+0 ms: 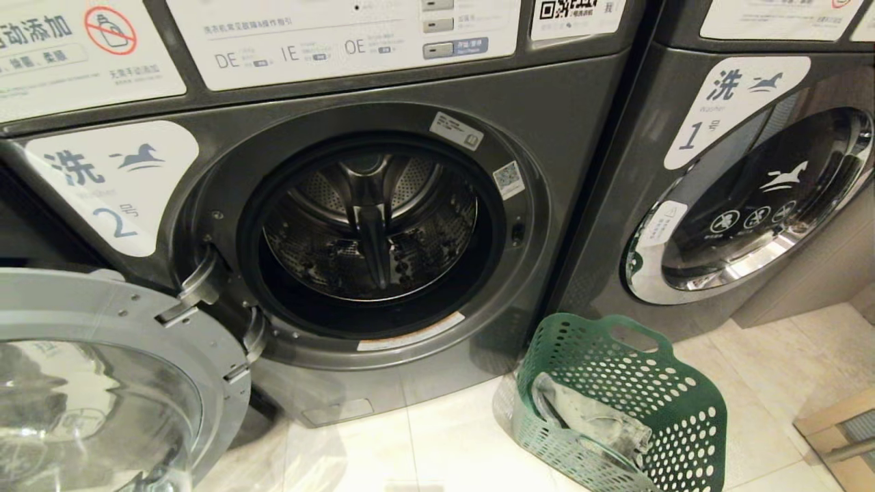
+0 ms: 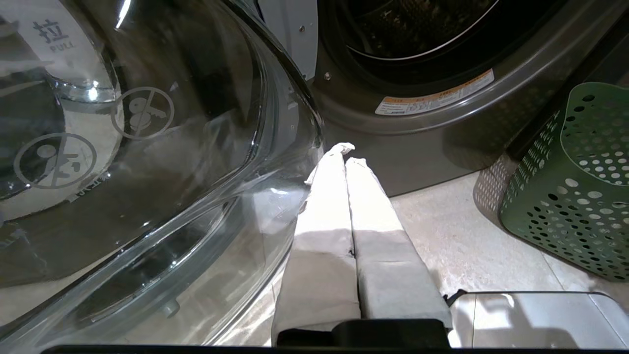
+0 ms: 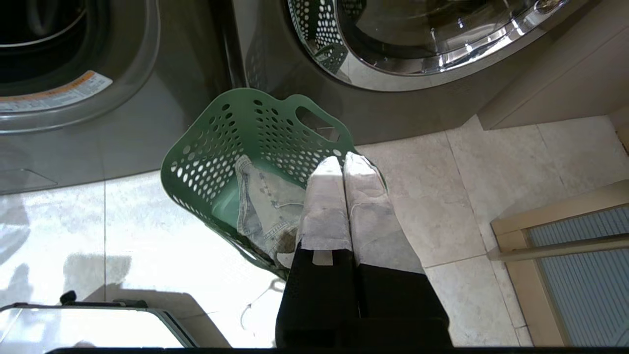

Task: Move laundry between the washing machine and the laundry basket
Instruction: Close the washing machine door with the left hand

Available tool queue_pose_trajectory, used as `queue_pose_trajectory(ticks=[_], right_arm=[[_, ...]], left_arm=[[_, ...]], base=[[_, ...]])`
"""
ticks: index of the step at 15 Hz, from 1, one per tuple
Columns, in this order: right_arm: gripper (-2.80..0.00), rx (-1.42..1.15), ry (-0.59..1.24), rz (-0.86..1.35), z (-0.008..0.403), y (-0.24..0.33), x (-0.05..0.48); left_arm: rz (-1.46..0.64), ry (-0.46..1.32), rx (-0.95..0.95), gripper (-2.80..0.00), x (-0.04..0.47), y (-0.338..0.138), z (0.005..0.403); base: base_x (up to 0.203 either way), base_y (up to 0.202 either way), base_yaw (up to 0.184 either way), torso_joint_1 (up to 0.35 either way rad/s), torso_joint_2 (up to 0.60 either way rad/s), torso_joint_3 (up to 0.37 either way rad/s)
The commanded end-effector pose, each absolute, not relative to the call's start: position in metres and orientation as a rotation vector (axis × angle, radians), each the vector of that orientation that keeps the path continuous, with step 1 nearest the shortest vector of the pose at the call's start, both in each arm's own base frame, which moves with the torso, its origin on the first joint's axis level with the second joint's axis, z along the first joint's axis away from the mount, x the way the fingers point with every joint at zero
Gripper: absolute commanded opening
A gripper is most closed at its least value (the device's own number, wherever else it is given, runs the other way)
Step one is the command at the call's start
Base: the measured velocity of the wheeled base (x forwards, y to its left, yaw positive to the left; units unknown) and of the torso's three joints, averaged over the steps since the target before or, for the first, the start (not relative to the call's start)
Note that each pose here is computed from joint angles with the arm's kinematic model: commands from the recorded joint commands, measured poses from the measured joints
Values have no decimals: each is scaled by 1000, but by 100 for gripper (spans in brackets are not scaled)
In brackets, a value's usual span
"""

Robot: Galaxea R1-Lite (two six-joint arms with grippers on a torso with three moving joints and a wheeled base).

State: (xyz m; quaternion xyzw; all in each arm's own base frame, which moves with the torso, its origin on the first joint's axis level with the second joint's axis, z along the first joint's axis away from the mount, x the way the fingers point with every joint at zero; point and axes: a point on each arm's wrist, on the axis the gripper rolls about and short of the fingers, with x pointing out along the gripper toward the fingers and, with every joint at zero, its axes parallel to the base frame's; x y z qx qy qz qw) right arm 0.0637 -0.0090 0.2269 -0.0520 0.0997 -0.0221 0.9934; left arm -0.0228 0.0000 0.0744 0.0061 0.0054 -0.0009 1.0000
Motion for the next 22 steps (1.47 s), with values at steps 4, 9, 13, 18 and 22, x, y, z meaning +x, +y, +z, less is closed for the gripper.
queue_pose_trajectory(ticks=[4,9,13,18,22], right_arm=[[-280,-105,210,-44,223,-9,63],[-280,-119,222,-41,219,-9,63],[-280,-172,232,-32,214,-9,62],[-280,-170,239,-29,212,-9,62],[-280,-167,256,-28,204,-9,62]], left_arm=[[-2,12,9,-280,-23,0,74],[-2,11,10,-280,-23,0,74],[-2,12,11,-280,-23,0,74],[-2,12,11,-280,-23,0,74],[-2,12,8,-280,-23,0,74]], base=[[0,0,0,4,0,201],[0,0,0,3,2,202],[0,0,0,2,-1,167],[0,0,0,2,1,21],[0,0,0,0,0,0]])
